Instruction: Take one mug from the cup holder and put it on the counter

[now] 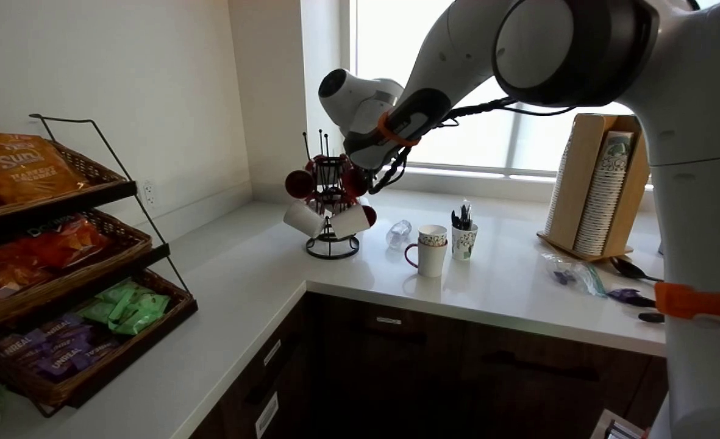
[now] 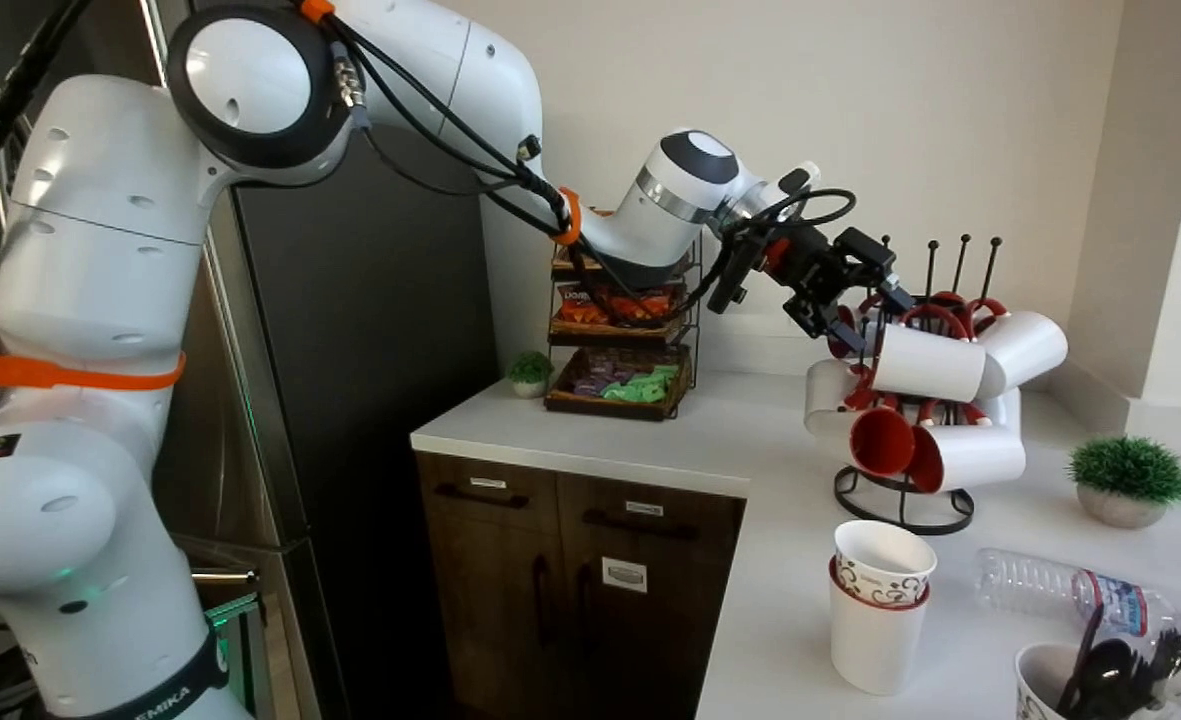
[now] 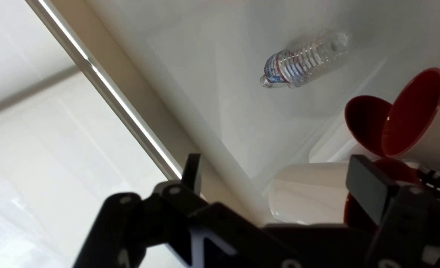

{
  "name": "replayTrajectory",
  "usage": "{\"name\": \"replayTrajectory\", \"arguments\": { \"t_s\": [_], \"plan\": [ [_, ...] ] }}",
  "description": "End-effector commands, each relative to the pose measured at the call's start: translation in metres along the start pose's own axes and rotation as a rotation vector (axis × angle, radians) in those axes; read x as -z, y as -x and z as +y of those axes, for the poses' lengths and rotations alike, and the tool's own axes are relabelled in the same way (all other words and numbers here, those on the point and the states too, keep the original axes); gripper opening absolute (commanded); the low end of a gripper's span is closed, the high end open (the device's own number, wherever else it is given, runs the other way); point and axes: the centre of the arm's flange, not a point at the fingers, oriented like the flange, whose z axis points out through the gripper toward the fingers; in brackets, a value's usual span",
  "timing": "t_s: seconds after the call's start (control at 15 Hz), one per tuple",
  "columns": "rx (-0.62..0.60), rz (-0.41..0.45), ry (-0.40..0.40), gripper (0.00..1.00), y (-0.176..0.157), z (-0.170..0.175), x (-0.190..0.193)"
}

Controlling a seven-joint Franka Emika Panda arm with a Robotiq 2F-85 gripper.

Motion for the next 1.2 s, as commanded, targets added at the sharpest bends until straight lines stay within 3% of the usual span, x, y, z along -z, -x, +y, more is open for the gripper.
{"name": "replayTrajectory", "arguments": {
  "t_s": [0.0, 0.27, 1.13],
  "plan": [
    [-0.023, 0.002, 0.056, 1.00, -0.021, -0.019, -0.004],
    [-0.040, 0.047, 0.124, 1.00, -0.030, -0.033, -0.010],
    [-0.003, 0.120, 0.202, 1.00, -0.036, -0.076, -0.022]
  ]
}}
